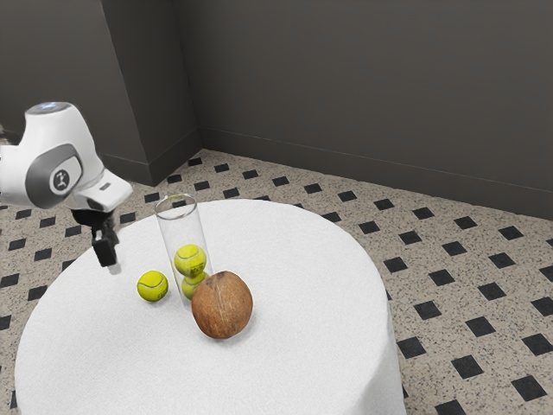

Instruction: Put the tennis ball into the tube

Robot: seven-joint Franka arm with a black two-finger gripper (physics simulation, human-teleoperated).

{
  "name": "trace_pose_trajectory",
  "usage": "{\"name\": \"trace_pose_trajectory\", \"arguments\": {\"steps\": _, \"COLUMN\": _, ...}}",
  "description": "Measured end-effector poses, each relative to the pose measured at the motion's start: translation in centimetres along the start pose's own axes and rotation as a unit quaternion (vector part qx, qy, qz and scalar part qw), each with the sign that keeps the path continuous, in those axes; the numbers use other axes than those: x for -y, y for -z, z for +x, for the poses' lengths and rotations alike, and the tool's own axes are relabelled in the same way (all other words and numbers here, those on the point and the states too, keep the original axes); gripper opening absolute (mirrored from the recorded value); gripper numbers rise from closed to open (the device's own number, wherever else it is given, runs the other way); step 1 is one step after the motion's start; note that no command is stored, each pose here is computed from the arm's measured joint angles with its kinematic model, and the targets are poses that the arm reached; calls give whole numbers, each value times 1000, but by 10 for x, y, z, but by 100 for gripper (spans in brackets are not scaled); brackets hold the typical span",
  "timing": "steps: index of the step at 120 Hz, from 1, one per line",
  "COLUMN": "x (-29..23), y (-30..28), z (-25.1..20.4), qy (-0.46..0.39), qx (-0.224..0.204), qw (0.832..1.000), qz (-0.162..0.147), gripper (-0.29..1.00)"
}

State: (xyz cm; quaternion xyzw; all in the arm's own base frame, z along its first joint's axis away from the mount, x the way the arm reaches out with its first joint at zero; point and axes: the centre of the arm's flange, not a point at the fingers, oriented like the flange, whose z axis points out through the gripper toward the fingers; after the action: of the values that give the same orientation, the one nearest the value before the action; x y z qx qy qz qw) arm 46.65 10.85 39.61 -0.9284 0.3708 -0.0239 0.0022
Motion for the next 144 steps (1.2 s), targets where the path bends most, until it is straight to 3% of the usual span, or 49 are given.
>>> {"name": "trace_pose_trajectory", "arguments": {"steps": 51, "x": 43, "y": -75, "z": 18, "qy": -117, "qx": -12, "qw": 993, "qz": -9, "gripper": 70}}
{"name": "trace_pose_trajectory", "arguments": {"steps": 111, "x": 55, "y": -146, "z": 33, "qy": -189, "qx": -5, "qw": 981, "qz": -33, "gripper": 70}}
{"name": "trace_pose_trajectory", "arguments": {"steps": 127, "x": 57, "y": -147, "z": 33, "qy": -201, "qx": -9, "qw": 979, "qz": -31, "gripper": 45}}
{"name": "trace_pose_trajectory", "arguments": {"steps": 144, "x": 55, "y": -143, "z": 37, "qy": -216, "qx": -14, "qw": 976, "qz": -25, "gripper": 38}}
